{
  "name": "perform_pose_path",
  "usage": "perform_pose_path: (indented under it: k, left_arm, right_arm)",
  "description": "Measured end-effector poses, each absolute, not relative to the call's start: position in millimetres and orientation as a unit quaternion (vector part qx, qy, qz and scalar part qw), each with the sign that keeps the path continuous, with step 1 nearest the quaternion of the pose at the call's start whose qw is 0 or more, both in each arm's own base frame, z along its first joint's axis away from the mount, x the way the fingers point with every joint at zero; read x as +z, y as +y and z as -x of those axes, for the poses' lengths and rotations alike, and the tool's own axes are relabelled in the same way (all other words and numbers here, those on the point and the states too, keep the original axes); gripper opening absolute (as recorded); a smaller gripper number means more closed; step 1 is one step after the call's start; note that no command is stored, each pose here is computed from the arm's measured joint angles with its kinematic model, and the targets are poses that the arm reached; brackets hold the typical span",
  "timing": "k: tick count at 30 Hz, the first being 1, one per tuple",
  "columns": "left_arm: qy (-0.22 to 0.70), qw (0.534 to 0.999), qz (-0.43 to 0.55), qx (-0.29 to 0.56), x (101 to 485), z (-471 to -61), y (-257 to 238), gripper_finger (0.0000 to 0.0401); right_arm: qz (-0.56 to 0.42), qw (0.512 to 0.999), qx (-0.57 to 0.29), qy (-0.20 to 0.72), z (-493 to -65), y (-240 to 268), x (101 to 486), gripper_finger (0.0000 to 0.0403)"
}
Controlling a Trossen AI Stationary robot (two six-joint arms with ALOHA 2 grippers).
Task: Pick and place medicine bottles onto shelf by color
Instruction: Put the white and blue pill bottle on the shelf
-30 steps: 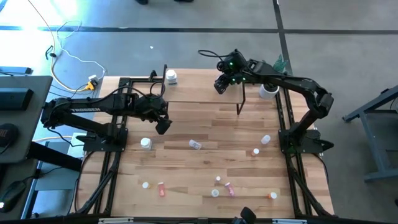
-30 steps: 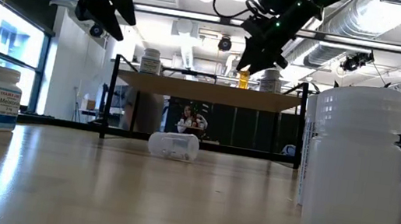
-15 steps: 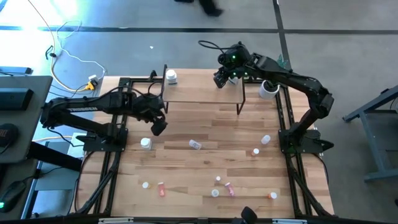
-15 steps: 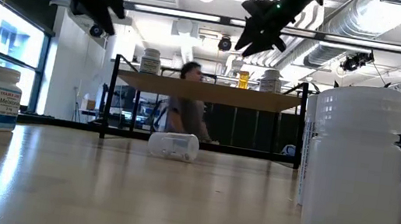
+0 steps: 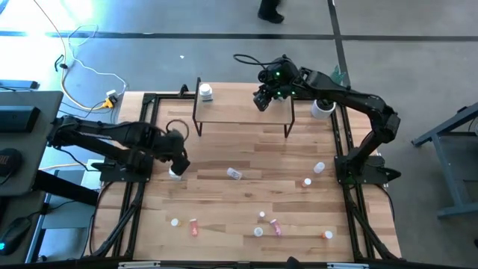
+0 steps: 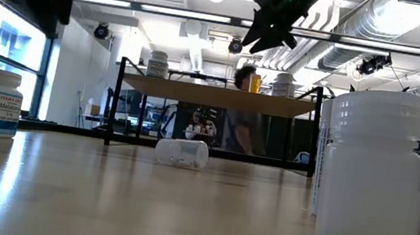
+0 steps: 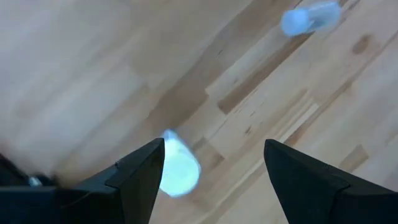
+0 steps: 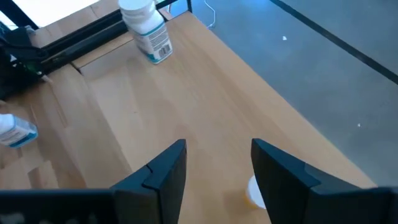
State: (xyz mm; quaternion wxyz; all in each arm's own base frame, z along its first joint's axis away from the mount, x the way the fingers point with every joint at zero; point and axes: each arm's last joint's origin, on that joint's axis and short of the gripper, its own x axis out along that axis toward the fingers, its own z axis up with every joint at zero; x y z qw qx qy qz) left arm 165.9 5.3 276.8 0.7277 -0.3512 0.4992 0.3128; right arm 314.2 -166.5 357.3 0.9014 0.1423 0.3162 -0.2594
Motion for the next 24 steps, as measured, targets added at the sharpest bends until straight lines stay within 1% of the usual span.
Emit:
perform_pose_path:
  k: [6,15,18,24]
  left_arm:
    - [0.509,0.693,0.38,0.341,257,-161,-12,0.0266]
    - [0.507,0.665,0.38,0.395,230,-151,-22,0.0266]
    - [0.51,0.655,0.381,0.407,222,-148,-22,0.0266]
    - [0.501,0.661,0.391,0.399,210,-151,-22,0.0266]
  right_arm:
    - [-0.146,0.903,-0.25,0.316,-319,-158,357,0.0172]
    - [-0.147,0.907,-0.237,0.317,-325,-145,357,0.0172]
    - [-0.139,0.905,-0.246,0.317,-327,-140,357,0.0172]
    - [-0.13,0.903,-0.258,0.317,-328,-138,357,0.0172]
